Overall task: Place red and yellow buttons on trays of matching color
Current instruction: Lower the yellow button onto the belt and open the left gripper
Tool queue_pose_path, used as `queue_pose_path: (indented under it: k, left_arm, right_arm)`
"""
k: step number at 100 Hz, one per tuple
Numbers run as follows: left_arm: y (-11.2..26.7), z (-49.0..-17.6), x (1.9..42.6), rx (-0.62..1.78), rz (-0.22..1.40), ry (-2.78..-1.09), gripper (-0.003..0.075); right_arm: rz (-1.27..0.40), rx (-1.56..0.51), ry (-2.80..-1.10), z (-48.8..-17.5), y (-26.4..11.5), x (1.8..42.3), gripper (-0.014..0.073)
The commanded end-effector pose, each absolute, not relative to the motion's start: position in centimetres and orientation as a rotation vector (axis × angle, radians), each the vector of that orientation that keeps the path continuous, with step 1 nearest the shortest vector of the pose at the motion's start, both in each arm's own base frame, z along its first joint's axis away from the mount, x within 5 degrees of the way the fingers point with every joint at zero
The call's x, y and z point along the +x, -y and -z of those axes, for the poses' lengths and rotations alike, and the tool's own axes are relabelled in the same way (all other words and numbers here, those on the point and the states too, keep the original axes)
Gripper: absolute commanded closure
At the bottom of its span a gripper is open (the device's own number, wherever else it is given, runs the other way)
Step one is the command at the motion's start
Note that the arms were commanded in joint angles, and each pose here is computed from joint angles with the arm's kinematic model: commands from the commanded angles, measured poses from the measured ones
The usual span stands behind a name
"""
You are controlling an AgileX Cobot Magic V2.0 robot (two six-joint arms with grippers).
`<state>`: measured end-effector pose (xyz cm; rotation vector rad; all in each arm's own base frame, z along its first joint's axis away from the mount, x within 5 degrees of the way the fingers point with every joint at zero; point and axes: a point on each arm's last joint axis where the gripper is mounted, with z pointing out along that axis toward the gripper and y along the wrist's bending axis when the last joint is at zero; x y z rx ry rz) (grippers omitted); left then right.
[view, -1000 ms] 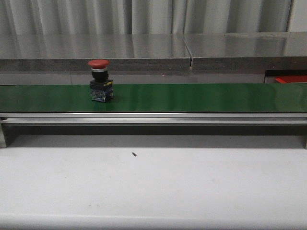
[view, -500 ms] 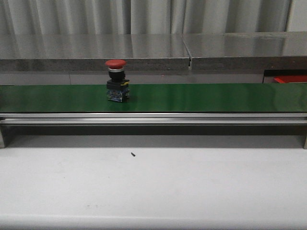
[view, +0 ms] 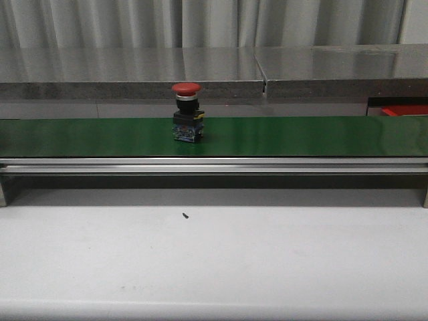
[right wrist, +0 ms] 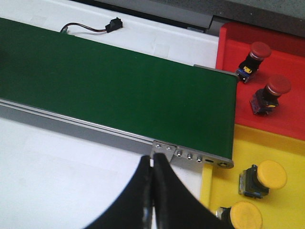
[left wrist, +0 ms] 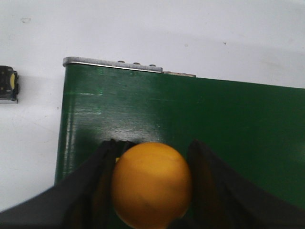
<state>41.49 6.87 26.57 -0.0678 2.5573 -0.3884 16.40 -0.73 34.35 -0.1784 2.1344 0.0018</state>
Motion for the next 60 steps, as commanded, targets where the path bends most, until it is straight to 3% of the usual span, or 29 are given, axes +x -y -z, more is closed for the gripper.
queue_pose_path:
  k: [1,14,36,60]
  left_arm:
    - [-6.4,-29.8,41.1,-0.068,0.376,-2.459,0.0447]
    - [-6.4,-29.8,41.0,-0.063,0.375,-2.461,0.0371]
    - [-6.4,-29.9,41.1,-0.062,0.385,-2.454,0.0136]
    - [-6.1,-30.9,41.2,-0.085,0.439,-2.408,0.0118]
  right_arm:
    - [0.019,-0.159,-2.042,-35.7,0.8,16.5,0.0664]
    - [0.019,-0.159,-2.042,-35.7,0.8,16.5,0.0664]
    - [0.019,-0.159,-2.042,-35.7,0.8,16.5,0.0664]
    - [0.019,-0.159,-2.042,-35.7,0.8,16.5,0.0664]
